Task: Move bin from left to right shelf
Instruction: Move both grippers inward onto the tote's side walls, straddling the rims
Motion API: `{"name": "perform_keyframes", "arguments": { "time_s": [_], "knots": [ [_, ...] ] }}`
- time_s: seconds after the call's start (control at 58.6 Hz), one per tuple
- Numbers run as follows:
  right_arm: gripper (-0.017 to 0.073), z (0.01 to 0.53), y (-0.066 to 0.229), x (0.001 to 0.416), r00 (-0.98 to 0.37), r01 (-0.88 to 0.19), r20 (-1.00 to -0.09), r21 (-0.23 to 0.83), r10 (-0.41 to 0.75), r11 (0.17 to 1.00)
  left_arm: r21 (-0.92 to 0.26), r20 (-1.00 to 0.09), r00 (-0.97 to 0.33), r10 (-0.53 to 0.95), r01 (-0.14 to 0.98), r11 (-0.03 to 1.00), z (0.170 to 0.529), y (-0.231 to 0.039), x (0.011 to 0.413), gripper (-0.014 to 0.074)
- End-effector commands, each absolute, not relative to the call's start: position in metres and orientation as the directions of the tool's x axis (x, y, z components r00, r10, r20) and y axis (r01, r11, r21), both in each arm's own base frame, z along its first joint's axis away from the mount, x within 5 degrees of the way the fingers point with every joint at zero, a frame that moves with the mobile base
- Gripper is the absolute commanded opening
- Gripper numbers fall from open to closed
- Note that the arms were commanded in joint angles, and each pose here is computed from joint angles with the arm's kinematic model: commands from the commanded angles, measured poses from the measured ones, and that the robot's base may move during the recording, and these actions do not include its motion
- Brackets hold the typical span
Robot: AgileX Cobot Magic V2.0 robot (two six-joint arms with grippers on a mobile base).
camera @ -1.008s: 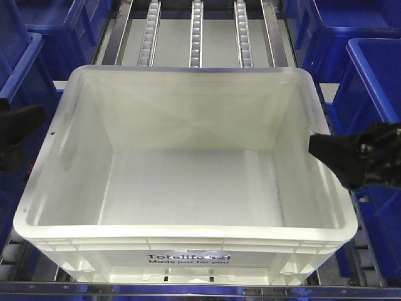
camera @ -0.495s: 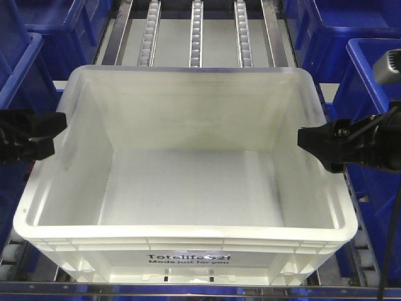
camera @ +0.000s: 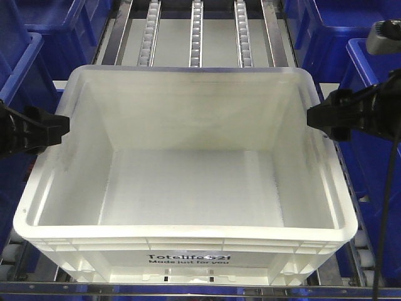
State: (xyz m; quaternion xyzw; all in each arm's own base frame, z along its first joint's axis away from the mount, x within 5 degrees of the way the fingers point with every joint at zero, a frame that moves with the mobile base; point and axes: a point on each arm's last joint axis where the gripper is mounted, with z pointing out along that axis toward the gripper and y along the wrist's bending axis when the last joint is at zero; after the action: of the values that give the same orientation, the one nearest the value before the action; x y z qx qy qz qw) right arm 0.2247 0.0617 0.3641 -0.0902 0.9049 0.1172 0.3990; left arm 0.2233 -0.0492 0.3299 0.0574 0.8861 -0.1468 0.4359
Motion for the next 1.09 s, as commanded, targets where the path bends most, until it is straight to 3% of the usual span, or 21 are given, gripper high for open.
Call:
{"name": "perform_keyframes", "arguments": {
  "time_s": [0.0,0.529,1.076],
  "knots": [
    [0.0594,0.378,0.063,0.231,-0.609,-0.257,-0.792,0.145,-0.043,0.956,-0.222,-0.838,-0.541,-0.068,0.224,0.949,0.349,-0.049,0.225,0.0416],
    [0.0593,0.355,0.068,0.253,-0.672,-0.243,-0.739,0.153,-0.053,0.958,-0.24,-0.793,-0.604,-0.072,0.201,0.95,0.328,-0.053,0.244,0.0416],
    [0.0593,0.338,0.072,0.267,-0.72,-0.231,-0.692,0.17,-0.051,0.958,-0.247,-0.817,-0.569,-0.1,0.189,0.95,0.329,-0.052,0.25,0.0416]
  ]
}}
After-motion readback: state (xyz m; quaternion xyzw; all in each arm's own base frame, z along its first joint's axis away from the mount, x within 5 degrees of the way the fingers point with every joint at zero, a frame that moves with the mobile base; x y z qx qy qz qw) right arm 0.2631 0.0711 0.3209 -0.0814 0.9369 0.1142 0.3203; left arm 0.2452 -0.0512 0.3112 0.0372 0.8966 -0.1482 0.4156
